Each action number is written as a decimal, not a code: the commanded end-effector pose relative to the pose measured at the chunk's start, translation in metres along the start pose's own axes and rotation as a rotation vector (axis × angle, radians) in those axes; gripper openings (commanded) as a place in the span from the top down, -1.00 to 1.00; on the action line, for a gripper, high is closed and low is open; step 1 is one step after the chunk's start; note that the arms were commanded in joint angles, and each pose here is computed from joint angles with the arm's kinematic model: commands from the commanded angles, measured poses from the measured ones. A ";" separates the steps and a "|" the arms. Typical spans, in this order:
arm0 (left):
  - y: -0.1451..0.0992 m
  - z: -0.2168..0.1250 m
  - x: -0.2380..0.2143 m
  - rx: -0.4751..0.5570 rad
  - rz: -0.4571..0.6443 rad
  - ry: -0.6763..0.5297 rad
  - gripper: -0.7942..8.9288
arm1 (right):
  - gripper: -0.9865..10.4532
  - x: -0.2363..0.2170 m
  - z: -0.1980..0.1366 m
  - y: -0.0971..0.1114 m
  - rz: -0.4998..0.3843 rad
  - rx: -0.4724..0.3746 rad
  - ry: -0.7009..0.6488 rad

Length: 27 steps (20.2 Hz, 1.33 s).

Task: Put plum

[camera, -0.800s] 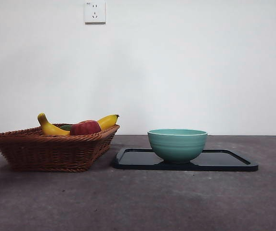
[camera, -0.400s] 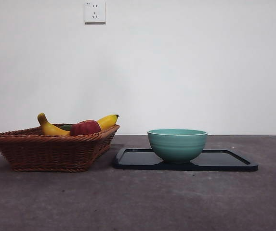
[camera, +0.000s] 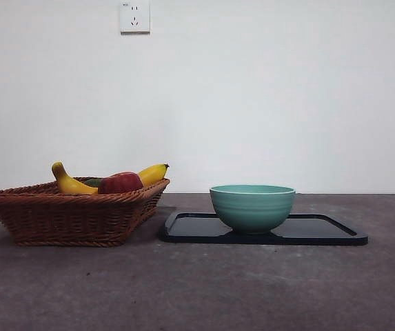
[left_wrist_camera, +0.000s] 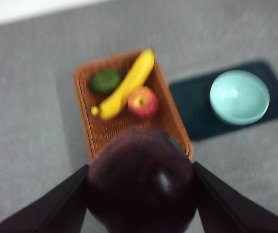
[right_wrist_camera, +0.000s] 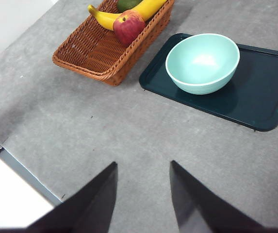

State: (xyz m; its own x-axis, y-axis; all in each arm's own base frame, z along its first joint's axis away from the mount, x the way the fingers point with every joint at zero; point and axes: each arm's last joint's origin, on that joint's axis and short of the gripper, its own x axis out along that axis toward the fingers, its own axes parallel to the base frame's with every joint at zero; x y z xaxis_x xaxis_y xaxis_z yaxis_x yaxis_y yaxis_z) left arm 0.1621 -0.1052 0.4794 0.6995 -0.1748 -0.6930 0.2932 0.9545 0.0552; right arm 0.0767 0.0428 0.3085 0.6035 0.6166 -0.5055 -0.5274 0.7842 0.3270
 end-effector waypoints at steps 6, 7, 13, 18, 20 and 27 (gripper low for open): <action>-0.004 -0.006 0.060 -0.019 -0.063 -0.045 0.30 | 0.52 -0.003 0.004 0.002 0.009 -0.020 -0.019; -0.002 -0.008 0.072 -0.026 -0.096 -0.046 0.30 | 0.52 -0.003 0.004 0.002 0.010 -0.020 -0.019; 0.028 -0.030 0.138 -0.103 -0.120 -0.049 0.31 | 0.52 -0.003 0.004 0.002 0.007 -0.018 -0.019; 0.052 -0.065 0.189 -0.164 -0.145 -0.056 0.31 | 0.52 -0.003 0.004 0.002 0.007 -0.018 -0.020; 0.054 -0.076 0.207 -0.154 -0.142 -0.047 0.32 | 0.52 -0.003 0.004 0.002 0.007 -0.017 -0.021; 0.053 -0.091 0.276 -0.122 -0.142 0.031 0.32 | 0.52 -0.002 0.004 0.002 0.007 0.008 -0.016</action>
State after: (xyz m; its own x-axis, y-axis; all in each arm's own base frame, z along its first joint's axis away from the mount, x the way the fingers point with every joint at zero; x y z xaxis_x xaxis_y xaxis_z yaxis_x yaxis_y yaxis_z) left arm 0.3077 -0.0793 0.2269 0.6326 -0.2954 -0.7160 0.2837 0.9485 -0.1406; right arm 0.0767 0.0428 0.3085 0.6035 0.6166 -0.5055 -0.5237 0.7846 0.3318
